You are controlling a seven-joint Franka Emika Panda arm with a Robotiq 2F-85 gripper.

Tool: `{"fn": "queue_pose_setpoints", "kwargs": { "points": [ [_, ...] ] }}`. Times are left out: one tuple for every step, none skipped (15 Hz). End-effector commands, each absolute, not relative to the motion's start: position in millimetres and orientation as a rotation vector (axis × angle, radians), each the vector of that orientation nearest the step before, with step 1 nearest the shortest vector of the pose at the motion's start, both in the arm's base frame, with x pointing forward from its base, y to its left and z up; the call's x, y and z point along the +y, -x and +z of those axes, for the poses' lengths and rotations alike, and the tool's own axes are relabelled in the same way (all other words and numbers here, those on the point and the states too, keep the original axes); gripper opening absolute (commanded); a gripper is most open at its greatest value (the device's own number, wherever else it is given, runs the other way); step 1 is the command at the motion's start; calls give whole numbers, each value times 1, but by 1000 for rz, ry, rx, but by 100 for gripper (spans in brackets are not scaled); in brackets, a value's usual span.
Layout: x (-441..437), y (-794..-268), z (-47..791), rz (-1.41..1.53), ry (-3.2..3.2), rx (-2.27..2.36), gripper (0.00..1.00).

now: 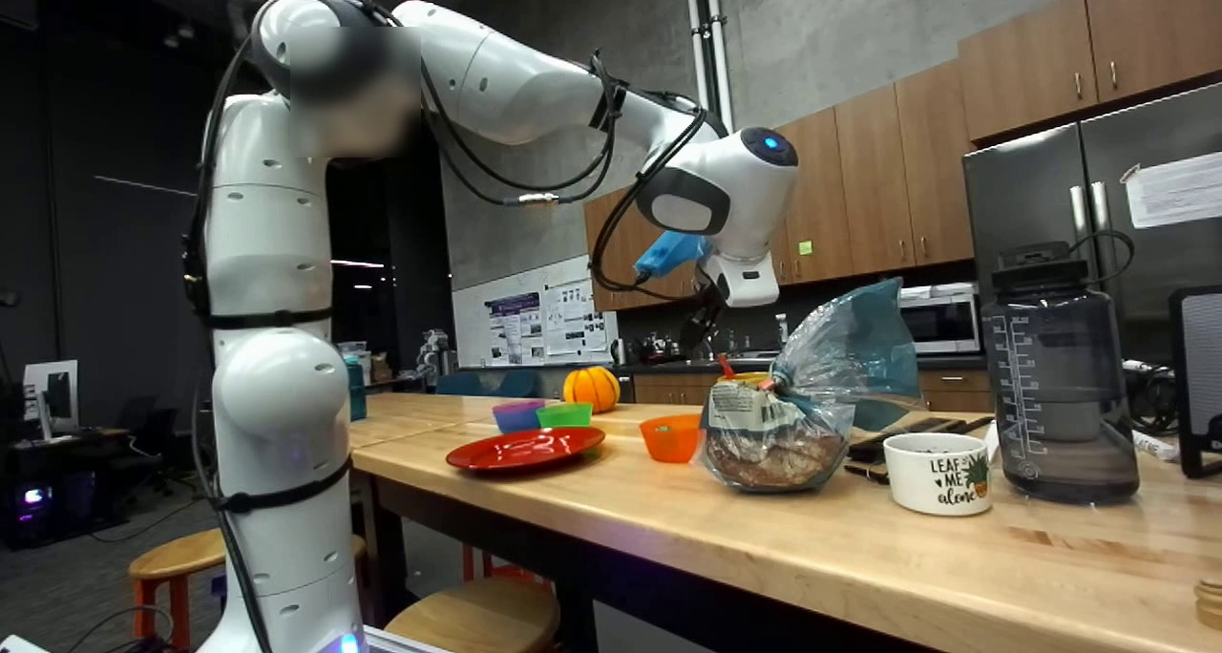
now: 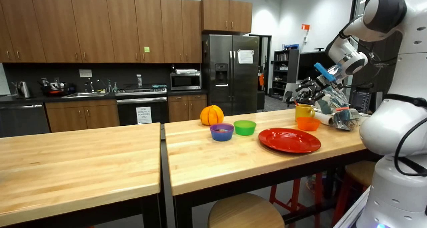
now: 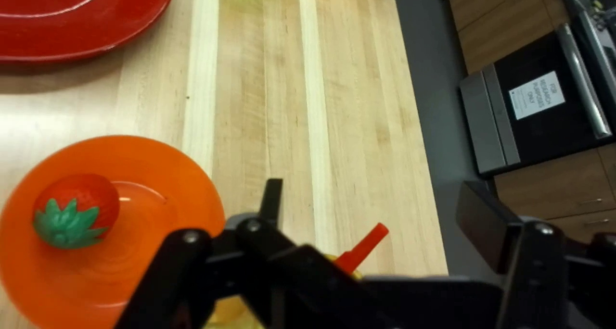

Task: Put the orange pen inside the orange cup and she is now using grade 5

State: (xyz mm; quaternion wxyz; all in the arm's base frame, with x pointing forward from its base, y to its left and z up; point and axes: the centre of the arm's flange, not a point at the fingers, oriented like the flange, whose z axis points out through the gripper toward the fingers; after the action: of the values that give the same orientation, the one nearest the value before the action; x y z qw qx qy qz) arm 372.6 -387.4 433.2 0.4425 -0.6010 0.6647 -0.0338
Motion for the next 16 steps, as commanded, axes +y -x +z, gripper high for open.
{"fn": "queue_pose_setpoints", "kwargs": {
  "points": [
    [-359,-377,471,-145,1716,1583,100],
    [-352,-382,478,-150,1784,1563,100],
    [-345,-387,484,-155,1852,1543,100],
    [-338,-391,488,-164,1917,1525,100],
    [-329,-395,492,-172,1985,1513,100],
    [-322,-400,495,-181,2051,1497,100],
    [-313,-405,497,-184,2119,1480,100],
    [-306,-409,499,-188,2186,1456,100],
    [-298,-414,501,-189,2253,1431,100],
    [-290,-419,502,-189,2320,1402,100],
    [-282,-423,504,-195,2386,1372,100],
    [-276,-426,505,-200,2452,1335,100],
    [-268,-429,507,-206,2514,1295,100],
    [-263,-432,509,-213,2561,1260,100],
    [-256,-434,511,-215,2609,1220,100],
    [-249,-438,512,-214,2655,1176,100]
  ]
}}
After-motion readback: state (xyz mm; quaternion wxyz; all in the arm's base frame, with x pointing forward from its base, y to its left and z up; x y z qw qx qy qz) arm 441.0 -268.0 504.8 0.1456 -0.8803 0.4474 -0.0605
